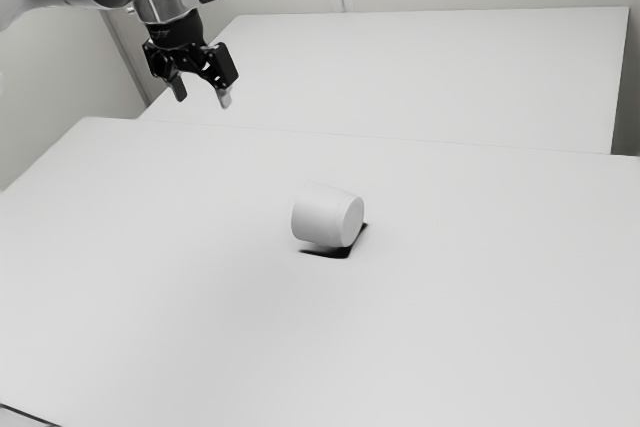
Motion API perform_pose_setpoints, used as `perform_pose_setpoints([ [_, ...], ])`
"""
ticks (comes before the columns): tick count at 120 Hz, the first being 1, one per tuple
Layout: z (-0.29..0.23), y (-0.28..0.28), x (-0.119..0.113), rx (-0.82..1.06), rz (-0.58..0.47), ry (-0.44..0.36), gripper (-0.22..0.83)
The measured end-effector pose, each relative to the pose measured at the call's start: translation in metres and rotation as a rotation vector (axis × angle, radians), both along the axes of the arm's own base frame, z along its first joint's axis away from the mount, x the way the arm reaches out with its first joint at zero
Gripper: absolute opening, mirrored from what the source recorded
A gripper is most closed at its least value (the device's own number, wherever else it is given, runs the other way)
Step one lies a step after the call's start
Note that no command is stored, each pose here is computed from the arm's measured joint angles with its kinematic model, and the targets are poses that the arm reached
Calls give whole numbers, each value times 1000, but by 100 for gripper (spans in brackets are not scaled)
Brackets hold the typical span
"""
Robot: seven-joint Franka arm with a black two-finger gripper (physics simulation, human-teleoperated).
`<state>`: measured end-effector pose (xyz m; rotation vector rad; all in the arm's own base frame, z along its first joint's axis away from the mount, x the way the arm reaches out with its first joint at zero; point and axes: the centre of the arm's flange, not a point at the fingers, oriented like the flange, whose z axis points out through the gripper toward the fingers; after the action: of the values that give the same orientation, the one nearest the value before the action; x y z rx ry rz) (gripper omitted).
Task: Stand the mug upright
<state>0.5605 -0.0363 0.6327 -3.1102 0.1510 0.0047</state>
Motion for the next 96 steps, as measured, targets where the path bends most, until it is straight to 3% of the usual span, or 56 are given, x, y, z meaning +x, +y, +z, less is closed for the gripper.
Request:
perform_pose_setpoints([
  [19, -1, -1, 2, -1, -1, 4, 62],
  [36, -11, 0, 23, -7, -2, 12, 62],
  [69, -81, 22, 63, -139, 28, 90, 62],
  [96, -137, 25, 75, -245, 30, 116, 62],
])
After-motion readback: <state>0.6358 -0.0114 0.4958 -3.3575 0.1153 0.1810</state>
